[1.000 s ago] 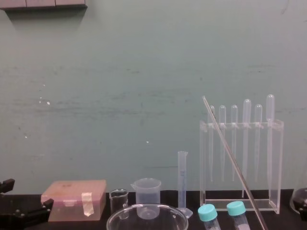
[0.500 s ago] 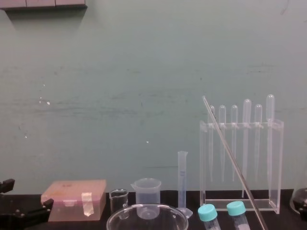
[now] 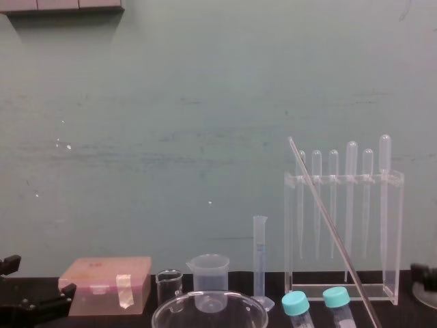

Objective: Hold the thermometer with one hand and immerse one end into the beaker, then reinsert it into the test tube rack.

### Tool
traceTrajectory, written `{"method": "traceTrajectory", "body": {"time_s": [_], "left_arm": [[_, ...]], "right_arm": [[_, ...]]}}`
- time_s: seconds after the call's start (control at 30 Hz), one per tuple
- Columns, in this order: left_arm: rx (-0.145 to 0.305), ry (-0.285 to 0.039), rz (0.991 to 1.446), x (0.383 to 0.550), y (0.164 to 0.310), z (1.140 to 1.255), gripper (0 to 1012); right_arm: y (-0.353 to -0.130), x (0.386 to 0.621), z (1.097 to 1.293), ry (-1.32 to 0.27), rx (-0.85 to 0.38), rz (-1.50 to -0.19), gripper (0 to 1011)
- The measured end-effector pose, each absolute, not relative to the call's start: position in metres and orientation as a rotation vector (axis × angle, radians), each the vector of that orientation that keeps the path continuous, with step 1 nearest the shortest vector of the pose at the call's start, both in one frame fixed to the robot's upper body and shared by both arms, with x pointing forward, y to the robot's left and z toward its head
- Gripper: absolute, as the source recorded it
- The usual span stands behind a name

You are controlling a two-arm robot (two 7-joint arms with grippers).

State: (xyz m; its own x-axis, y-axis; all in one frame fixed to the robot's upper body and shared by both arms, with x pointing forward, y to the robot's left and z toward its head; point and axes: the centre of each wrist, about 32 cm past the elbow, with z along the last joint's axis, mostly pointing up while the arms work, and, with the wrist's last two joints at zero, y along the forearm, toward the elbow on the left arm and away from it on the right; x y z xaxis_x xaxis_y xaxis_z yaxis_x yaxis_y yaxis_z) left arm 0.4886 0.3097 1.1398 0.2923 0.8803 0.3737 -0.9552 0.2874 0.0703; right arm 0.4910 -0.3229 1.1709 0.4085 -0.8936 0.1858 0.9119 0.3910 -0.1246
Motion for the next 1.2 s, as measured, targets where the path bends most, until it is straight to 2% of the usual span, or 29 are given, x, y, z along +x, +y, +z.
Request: {"method": "traceTrajectory", "body": {"time_s": [0.13,0.23,0.43,0.53,0.9,1.2], "left_arm": [[0.304,-0.285,1.248,0.489,0.310,1.140,1008],[0.304,-0.285,1.248,0.489,0.310,1.140,1008],[0.304,-0.285,1.248,0.489,0.310,1.140,1008],[0.304,-0.285,1.248,0.489,0.310,1.140,1008],[0.304,-0.285,1.248,0.489,0.310,1.140,1008],[0.304,-0.285,1.248,0.489,0.310,1.140,1008]], "right_arm": [[-0.332,0.488,1.199,0.050,-0.144,-1.050,1003],[-0.334,0.487,1.215,0.097,-0.117,-0.978,1003],[-0.328,0.490,1.237,0.115,-0.098,-0.856,1003],[-0.318,0.498,1.248,0.092,-0.102,-0.802,1003],[-0.289,0.539,1.265,0.090,-0.143,-0.764,1003],[-0.272,0.554,1.276,0.088,-0.174,-0.698,1003]]}}
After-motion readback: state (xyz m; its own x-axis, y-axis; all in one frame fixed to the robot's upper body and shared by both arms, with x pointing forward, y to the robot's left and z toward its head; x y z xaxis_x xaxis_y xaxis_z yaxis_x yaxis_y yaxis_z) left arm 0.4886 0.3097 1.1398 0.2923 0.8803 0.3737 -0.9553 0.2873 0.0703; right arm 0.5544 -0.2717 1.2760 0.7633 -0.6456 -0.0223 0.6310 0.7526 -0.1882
